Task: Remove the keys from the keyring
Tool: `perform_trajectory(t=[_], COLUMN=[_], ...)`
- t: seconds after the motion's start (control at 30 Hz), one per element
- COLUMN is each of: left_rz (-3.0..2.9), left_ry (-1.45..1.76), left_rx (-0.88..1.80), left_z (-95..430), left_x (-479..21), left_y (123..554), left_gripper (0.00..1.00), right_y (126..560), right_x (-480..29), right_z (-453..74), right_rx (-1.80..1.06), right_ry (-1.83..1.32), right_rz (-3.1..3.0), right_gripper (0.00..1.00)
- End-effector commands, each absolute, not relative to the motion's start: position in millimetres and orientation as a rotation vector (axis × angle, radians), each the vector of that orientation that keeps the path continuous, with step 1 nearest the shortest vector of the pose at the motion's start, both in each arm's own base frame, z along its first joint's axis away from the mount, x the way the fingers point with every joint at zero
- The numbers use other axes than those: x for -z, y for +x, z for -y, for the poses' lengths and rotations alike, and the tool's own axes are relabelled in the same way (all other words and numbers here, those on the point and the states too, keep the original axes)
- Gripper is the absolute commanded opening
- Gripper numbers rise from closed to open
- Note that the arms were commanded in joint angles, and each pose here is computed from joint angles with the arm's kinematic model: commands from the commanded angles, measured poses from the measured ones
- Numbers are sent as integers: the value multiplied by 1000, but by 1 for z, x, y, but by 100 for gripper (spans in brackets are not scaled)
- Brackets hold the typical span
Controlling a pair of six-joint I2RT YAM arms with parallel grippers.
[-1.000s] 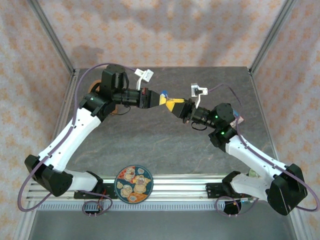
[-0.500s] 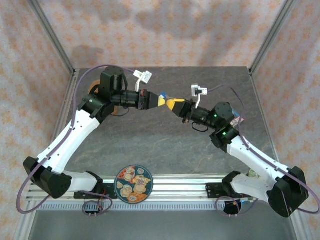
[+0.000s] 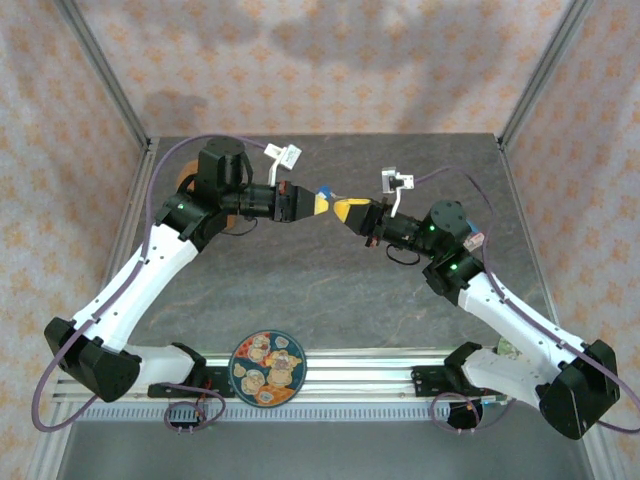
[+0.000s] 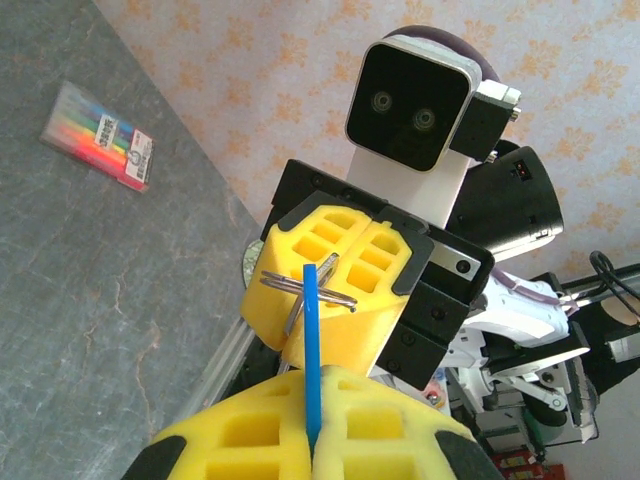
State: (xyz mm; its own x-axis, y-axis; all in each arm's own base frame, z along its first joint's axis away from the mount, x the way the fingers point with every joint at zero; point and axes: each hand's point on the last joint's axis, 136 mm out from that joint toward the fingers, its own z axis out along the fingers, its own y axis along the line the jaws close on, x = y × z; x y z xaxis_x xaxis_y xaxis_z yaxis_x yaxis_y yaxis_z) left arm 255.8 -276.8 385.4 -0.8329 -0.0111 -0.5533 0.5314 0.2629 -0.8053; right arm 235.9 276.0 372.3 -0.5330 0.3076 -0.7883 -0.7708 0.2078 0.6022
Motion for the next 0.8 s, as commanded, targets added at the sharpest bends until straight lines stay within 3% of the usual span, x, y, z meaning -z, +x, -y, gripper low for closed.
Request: perform_trajectory(t=[0.0, 0.2, 0.33, 0.5, 0.77], left_rz=[-1965, -2006, -2022, -2034, -2004], left_ry=[495, 471, 457, 455, 434], left_rx=[1590, 1588, 1584, 1601, 1649], left_z=[270, 273, 273, 276, 278], left_x=[-412, -407, -407, -411, -420], left_y=[258, 265, 268, 270, 272], left_gripper=[0, 0, 0, 0, 0], right_y=[230, 241, 248, 263, 265], right_x=[-386, -383, -389, -395, -414], right_z=[-280, -276, -271, -271, -284], right_rx=[-1552, -1526, -1520, -1545, -1776], right_ry=[-476, -404, -346, -282, -310], right_rz=[-1537, -1523, -1460, -1386, -1220], right_gripper=[0, 51, 75, 89, 90])
